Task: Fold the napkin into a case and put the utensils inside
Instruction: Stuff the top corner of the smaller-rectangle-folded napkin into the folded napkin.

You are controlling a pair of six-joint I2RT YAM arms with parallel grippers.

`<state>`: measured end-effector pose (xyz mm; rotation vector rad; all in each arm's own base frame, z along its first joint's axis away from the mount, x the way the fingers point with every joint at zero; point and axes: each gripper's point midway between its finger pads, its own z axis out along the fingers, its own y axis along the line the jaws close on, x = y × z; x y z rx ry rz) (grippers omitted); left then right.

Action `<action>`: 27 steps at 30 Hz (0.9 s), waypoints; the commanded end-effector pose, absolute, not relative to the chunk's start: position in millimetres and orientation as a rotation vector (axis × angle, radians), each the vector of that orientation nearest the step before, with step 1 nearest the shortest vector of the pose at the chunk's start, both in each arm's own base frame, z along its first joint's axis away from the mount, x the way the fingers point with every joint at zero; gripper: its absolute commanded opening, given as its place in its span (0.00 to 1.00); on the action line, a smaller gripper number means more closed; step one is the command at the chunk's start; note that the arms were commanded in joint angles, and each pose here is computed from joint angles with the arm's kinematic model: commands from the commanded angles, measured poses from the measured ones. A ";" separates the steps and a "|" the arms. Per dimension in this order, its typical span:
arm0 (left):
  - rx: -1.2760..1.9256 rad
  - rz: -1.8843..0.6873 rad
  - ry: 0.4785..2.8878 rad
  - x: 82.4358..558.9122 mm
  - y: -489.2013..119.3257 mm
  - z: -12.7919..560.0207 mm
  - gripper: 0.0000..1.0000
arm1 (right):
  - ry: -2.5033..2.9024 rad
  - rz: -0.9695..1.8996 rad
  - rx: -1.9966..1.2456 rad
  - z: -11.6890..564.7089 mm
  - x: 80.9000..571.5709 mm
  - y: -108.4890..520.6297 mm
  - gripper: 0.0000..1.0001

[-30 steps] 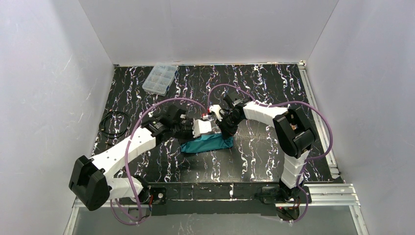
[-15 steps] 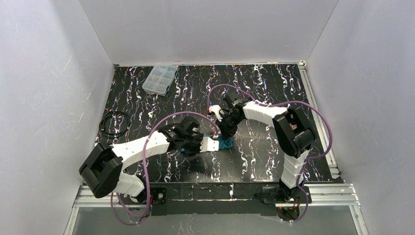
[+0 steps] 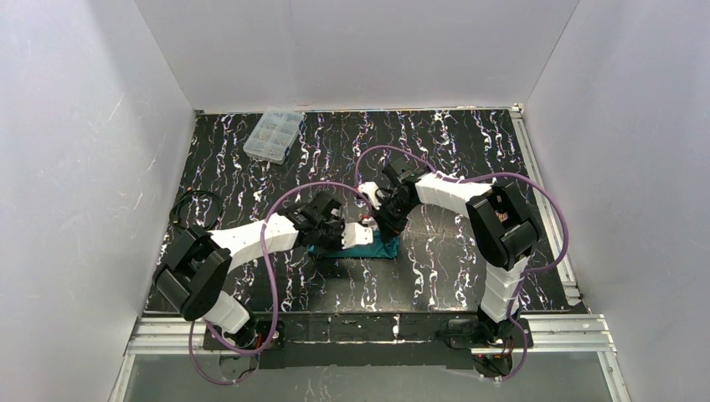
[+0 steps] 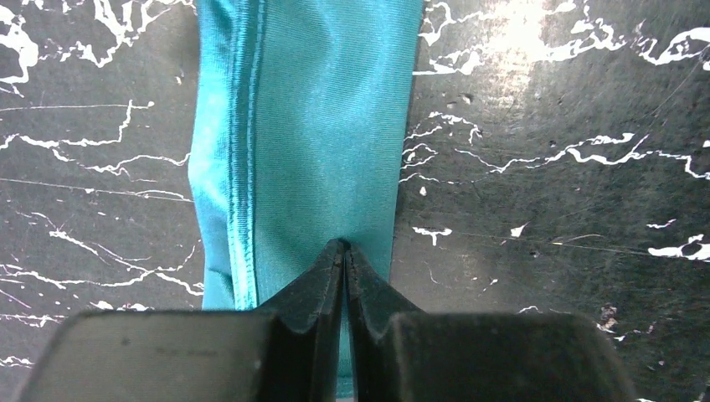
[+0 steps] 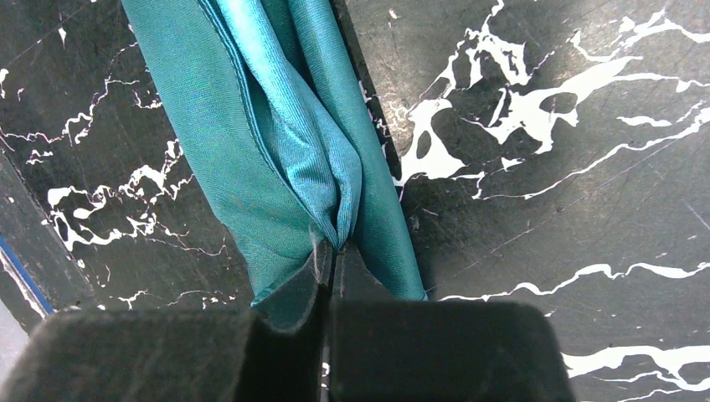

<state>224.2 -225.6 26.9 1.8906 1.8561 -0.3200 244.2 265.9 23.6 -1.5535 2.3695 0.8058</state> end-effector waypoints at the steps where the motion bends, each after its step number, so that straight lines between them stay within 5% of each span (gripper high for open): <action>1: 1.800 -0.421 1.889 224.4 -233.2 56.7 0.04 | 2.455 0.802 -1.591 17.5 226.5 252.0 0.01; 27: 1.783 -0.296 1.984 243.2 -215.7 24.2 0.02 | 2.437 0.844 -1.557 29.3 225.4 258.2 0.03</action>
